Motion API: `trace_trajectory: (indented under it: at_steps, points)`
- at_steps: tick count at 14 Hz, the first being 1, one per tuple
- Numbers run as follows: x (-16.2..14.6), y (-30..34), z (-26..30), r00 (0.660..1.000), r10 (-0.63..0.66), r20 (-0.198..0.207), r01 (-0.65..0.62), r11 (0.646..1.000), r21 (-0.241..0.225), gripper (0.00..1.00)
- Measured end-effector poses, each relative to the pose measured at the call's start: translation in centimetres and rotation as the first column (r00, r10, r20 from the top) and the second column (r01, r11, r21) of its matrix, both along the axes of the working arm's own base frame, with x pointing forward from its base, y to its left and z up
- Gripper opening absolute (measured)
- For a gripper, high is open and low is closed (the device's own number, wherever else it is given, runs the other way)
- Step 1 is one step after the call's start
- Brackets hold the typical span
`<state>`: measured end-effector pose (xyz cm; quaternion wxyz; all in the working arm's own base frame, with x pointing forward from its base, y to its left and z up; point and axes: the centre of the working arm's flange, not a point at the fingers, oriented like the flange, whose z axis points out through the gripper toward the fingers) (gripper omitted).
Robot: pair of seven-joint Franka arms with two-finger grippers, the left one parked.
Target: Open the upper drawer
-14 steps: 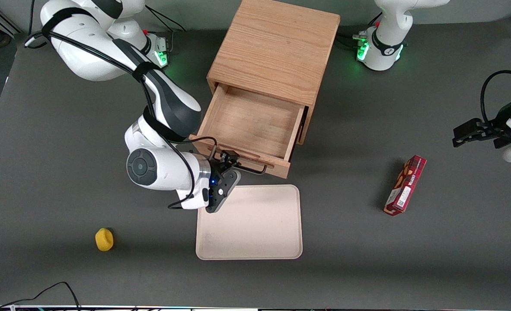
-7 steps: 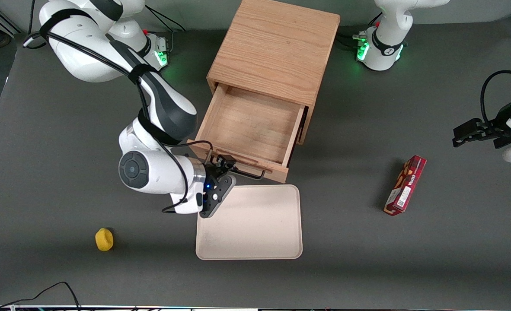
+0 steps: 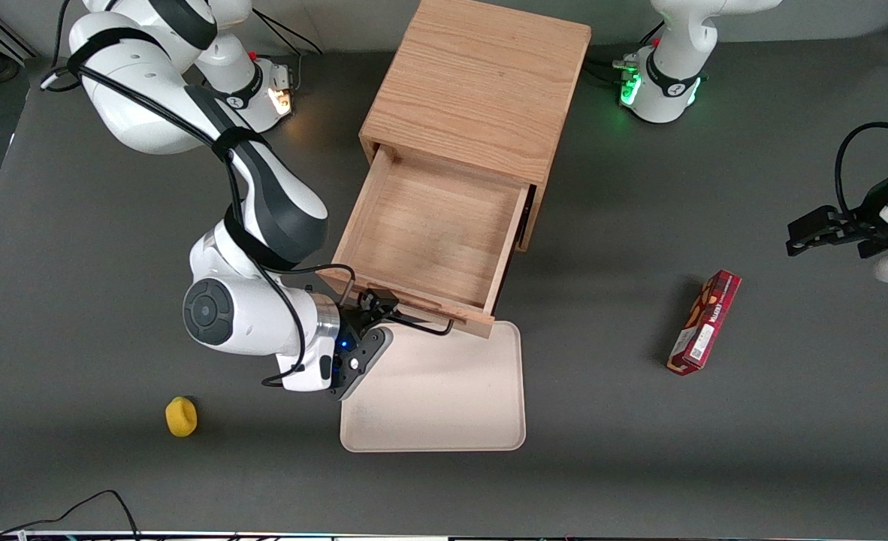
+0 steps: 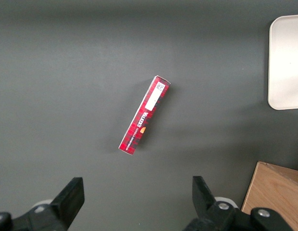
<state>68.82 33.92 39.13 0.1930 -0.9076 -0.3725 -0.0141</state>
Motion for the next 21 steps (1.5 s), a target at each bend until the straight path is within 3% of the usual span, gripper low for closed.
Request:
trace_trajectory:
  at_steps: [4, 8, 10, 12, 14, 16, 18, 21]
  points:
    - [-0.8, -1.5, 9.3, 0.996, 0.000, 0.088, 0.000, 1.000, 0.005, 1.00]
    - [-5.0, -6.5, 21.6, 0.989, -0.060, 0.133, 0.072, 0.994, -0.085, 1.00]
    - [-8.1, -8.6, 26.9, 0.973, -0.188, 0.136, 0.206, 0.970, -0.127, 1.00]
    - [-12.0, -9.9, 31.6, 0.934, -0.327, 0.144, 0.349, 0.923, -0.162, 1.00]
    - [-16.7, -13.6, 34.9, 0.903, -0.417, 0.107, 0.430, 0.860, -0.275, 1.00]
    - [-20.4, -18.7, 37.1, 0.865, -0.495, 0.081, 0.489, 0.796, -0.356, 1.00]
    - [-22.6, -23.6, 36.9, 0.799, -0.598, 0.066, 0.570, 0.719, -0.398, 1.00]
    - [-24.2, -29.5, 32.2, 0.699, -0.713, 0.055, 0.670, 0.625, -0.401, 1.00]
